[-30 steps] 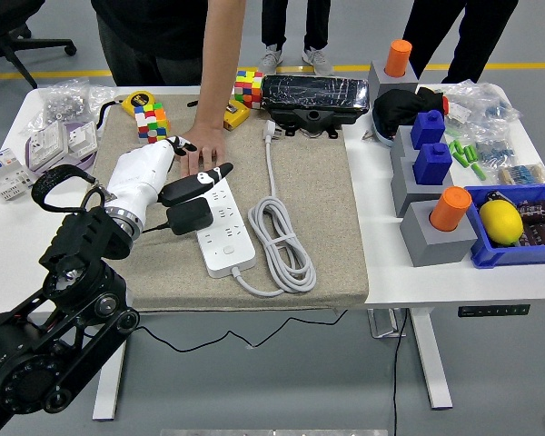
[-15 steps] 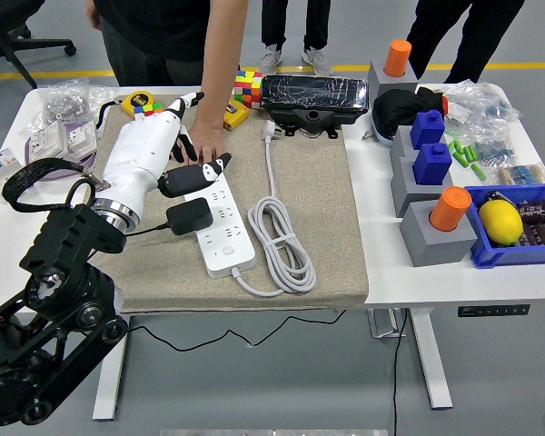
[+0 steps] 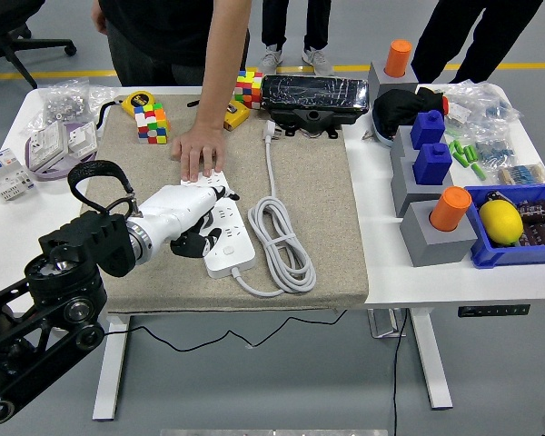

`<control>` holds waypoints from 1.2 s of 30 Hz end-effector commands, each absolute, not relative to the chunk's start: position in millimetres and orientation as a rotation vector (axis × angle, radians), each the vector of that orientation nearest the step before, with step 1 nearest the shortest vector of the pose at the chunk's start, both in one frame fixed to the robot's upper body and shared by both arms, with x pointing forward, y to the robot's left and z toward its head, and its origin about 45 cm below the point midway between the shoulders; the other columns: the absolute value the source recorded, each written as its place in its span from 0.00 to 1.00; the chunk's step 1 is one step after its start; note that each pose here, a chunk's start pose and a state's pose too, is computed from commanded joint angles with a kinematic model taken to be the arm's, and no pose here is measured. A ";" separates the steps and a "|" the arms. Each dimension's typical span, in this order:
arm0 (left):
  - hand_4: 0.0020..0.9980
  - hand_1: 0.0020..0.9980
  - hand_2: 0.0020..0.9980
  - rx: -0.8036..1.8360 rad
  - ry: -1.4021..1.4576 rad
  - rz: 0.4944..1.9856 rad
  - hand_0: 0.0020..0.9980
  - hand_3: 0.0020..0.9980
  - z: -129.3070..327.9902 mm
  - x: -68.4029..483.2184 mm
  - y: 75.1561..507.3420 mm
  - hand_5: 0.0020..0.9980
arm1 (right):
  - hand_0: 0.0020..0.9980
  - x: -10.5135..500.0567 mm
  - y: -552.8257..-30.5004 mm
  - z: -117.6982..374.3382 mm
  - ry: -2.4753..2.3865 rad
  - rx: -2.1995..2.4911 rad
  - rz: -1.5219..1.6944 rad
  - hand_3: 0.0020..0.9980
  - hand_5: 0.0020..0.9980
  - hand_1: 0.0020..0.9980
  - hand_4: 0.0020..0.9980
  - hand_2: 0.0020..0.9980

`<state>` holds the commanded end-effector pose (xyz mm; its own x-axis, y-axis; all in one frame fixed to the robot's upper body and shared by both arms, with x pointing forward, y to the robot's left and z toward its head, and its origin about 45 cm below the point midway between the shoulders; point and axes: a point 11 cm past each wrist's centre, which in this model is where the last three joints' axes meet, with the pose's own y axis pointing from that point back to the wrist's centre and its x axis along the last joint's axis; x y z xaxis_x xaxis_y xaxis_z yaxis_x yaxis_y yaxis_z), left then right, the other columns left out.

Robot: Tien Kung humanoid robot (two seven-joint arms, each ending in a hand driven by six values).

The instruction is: Pick up the plug,place it near the board,insert it into the board,press the button

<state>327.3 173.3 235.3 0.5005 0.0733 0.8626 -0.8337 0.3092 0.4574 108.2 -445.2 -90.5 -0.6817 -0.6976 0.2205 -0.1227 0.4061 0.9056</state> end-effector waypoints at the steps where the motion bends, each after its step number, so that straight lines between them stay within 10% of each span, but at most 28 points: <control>1: 0.61 0.04 0.12 1.109 -0.852 0.684 0.16 0.89 233.6 326.4 173.1 0.00 | 0.81 107.9 -445.4 -90.5 -2.076 0.695 -1.268 0.78 1.00 0.75 1.00 0.74; 36: 0.60 0.04 0.12 1.248 -0.808 0.578 0.16 0.89 179.3 319.0 177.2 0.00 | 0.80 103.0 -442.8 -92.6 -2.065 0.688 -1.273 0.78 1.00 0.75 1.00 0.74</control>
